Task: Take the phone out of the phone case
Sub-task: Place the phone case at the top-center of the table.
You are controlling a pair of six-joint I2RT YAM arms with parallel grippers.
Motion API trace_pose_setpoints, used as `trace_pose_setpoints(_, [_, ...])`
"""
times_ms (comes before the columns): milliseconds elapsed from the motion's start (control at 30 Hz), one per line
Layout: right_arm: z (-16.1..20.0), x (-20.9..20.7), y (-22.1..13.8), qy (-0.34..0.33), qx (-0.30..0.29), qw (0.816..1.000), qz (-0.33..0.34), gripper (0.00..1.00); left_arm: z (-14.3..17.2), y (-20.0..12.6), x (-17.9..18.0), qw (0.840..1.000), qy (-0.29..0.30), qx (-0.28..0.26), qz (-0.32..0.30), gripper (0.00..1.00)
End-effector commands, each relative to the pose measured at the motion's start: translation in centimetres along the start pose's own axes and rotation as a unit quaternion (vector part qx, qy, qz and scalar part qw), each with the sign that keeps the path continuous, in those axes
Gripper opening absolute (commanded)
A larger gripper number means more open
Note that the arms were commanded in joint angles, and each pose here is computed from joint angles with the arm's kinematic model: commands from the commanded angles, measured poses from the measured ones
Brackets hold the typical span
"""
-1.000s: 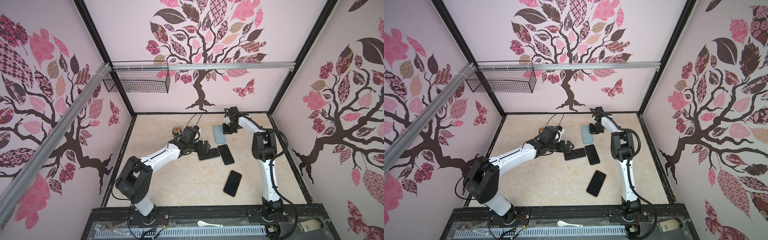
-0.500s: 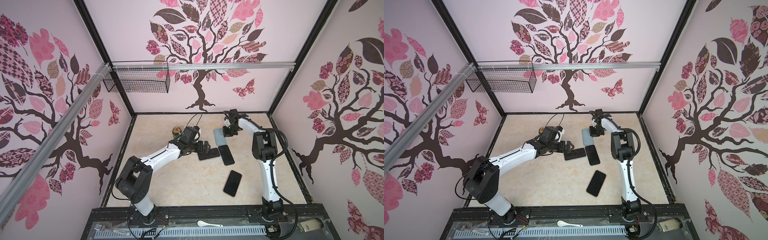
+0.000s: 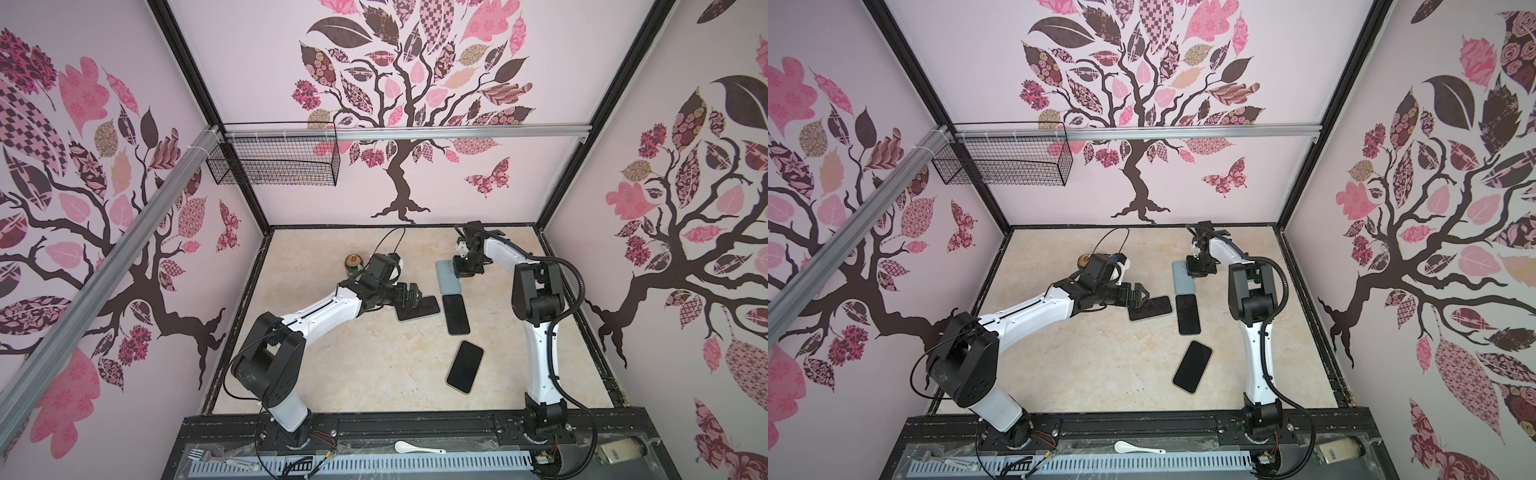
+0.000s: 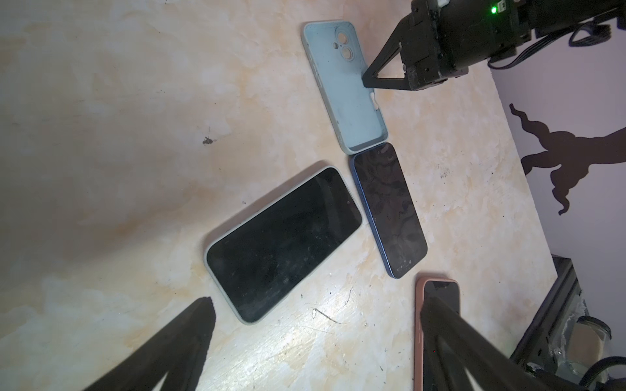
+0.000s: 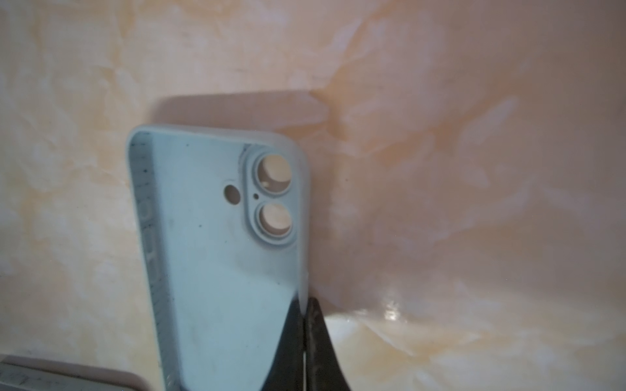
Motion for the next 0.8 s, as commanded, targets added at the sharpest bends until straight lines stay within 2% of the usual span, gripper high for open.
trace_pose_setpoints(0, [0.6,-0.8,-1.1,0.018,0.008,1.0,0.016,0.0,-0.2,0.1,-0.5,1.0,0.007,0.002,0.007,0.98])
trace_pose_setpoints(267, [-0.3,-1.1,-0.4,0.041,-0.001,0.999,0.014,0.0,-0.3,0.0,-0.6,1.0,0.006,0.0,0.008,0.98])
trace_pose_setpoints(667, [-0.6,-1.2,0.8,0.035,0.001,0.999,0.006,0.0,-0.2,0.2,-0.6,1.0,0.005,0.003,0.011,0.98])
trace_pose_setpoints(767, [-0.7,-1.0,0.9,0.036,-0.001,0.999,-0.002,0.04,-0.1,0.3,-0.6,1.0,0.006,0.004,0.01,0.98])
Point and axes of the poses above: each gripper's point midway between its finger pads, its own y axis out along the fingers, its own x axis along the line the jaws close on, z = x × y, the point moved 4 cm from there along -y, back along the fingers, and after that the axes turned 8 degrees about y, right-handed, at the moved point
